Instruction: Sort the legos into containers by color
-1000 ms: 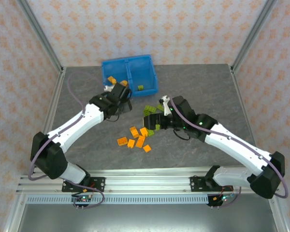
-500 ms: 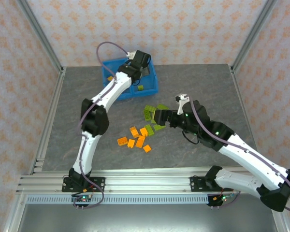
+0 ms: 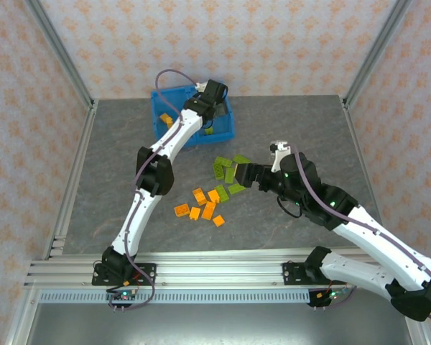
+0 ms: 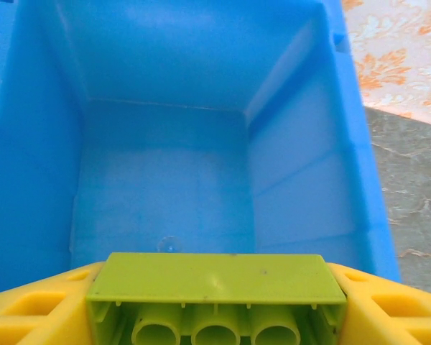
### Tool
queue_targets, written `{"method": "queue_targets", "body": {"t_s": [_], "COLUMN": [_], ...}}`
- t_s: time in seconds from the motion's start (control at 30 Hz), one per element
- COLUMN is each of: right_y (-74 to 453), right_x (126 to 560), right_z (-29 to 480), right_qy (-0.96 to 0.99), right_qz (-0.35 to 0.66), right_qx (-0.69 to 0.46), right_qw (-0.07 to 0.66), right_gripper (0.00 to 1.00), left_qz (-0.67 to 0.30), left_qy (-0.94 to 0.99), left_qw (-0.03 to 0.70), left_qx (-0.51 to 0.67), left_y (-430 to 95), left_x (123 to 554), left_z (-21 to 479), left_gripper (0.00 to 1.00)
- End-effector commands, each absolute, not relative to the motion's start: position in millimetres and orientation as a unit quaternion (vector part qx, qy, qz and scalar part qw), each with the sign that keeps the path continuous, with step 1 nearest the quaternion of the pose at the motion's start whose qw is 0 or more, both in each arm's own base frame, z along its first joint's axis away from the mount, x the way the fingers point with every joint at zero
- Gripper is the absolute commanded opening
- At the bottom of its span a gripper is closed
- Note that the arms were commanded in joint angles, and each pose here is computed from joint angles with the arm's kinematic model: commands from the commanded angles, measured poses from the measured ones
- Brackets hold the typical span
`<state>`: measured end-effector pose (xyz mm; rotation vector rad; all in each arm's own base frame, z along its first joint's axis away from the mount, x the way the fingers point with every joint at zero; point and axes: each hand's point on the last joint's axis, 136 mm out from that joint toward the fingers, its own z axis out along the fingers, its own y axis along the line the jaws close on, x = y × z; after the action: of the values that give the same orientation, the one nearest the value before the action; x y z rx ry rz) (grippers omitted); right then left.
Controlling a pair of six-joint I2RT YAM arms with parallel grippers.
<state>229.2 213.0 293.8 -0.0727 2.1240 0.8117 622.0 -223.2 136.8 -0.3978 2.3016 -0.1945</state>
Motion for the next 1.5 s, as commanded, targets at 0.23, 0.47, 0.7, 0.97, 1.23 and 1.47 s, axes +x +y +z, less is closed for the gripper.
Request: {"method": "queue_targets", "body": {"t_s": [0.23,0.47,0.7,0.97,1.23,1.47], "right_y": [204,212,181,179,184,185], "right_x": [242,246,265,309,350,373], "right_z": [270,261,218,151,92,53], "right_qy": [0.867,0.873,0.903,0.947,0.969,0.980], "right_qz": [0.276,0.273,0.162,0.080,0.055,0.053], "right_qx": [0.006,0.005,0.054,0.020,-0.036,-0.044], "right_qw": [0.415,0.404,0.394,0.310,0.236,0.186], "right_gripper": [1.00,1.00,1.00,0.99,0.99,1.00], "left_qz": [-0.111,-0.114,-0.178,-0.224,-0.248,-0.254], "left_qy": [0.879,0.883,0.869,0.850,0.804,0.746], "left_qw": [0.443,0.437,0.459,0.460,0.371,0.360], "left_qx": [-0.136,-0.130,-0.048,0.127,0.394,0.499], "left_y": [-219,-209,-223,-201,-198,-203], "left_x": [563,536,439,307,196,170], "left_z": [286,313,352,344,288,249], "left_gripper": [0.81,0.72,0.76,0.91,1.00,1.00]}}
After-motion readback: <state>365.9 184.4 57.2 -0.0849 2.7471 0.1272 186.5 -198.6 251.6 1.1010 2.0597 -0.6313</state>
